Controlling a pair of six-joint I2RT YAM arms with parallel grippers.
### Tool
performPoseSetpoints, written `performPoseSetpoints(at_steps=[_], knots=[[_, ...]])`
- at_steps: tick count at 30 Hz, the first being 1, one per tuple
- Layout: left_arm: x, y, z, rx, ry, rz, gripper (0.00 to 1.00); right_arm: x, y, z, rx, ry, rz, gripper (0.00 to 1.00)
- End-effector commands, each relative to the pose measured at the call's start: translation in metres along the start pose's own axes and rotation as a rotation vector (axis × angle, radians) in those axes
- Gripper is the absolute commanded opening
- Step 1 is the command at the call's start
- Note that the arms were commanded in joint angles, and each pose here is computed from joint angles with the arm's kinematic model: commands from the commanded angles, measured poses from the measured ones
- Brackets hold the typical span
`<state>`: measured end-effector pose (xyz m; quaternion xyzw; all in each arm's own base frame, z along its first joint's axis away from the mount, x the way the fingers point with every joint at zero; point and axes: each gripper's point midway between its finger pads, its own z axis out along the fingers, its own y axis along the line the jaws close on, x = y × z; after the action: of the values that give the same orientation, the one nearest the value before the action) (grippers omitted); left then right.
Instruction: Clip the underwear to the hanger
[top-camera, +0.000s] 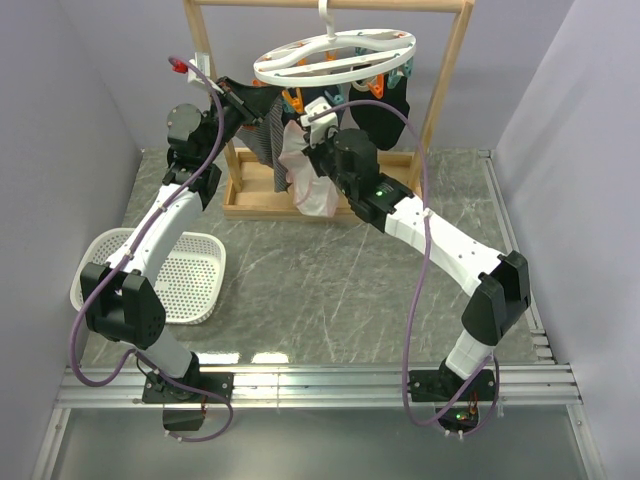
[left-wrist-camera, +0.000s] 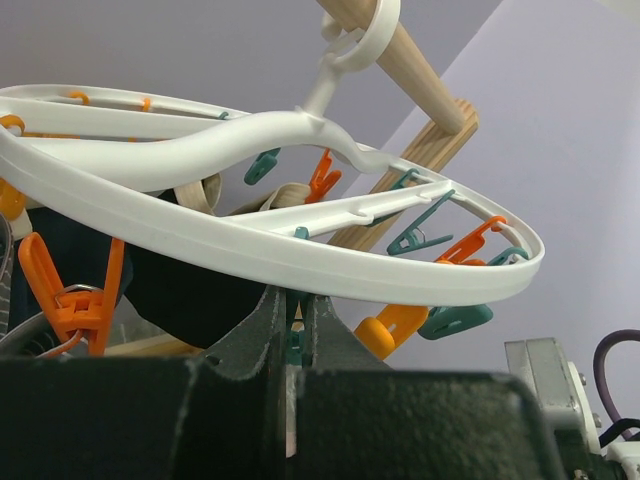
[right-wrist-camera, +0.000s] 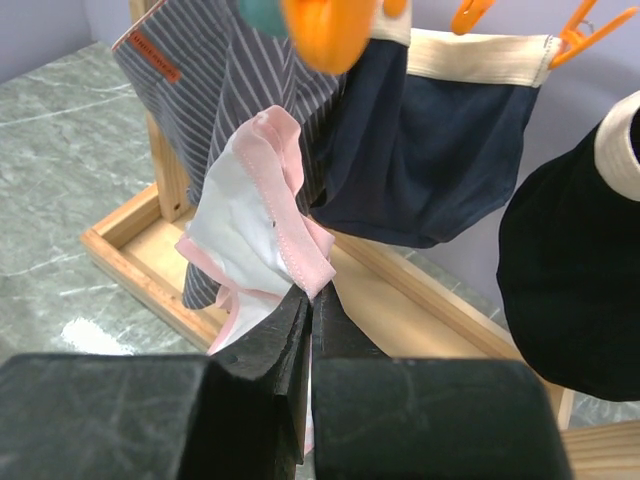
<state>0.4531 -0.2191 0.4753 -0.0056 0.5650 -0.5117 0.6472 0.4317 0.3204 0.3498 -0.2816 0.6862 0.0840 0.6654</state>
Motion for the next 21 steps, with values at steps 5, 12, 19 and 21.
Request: performPoseSetpoints(at_steps=[5,12,19,21], knots=[[-0.007,-0.006,0.001,0.015,-0.005,0.043,0.0,-0.061,-0.022,-0.016,0.067,-0.137,0.021,0.0],[-0.006,-0.005,0.002,0.009,0.001,0.054,0.0,-0.07,-0.024,-0.016,0.064,-0.148,0.02,0.0],[-0.005,-0.004,0.003,-0.002,0.003,0.067,0.0,-0.076,-0.026,-0.016,0.062,-0.153,0.016,0.0],[-0.004,-0.003,0.003,0.0,0.005,0.065,0.0,-0.079,-0.026,-0.016,0.061,-0.158,0.011,0.0]])
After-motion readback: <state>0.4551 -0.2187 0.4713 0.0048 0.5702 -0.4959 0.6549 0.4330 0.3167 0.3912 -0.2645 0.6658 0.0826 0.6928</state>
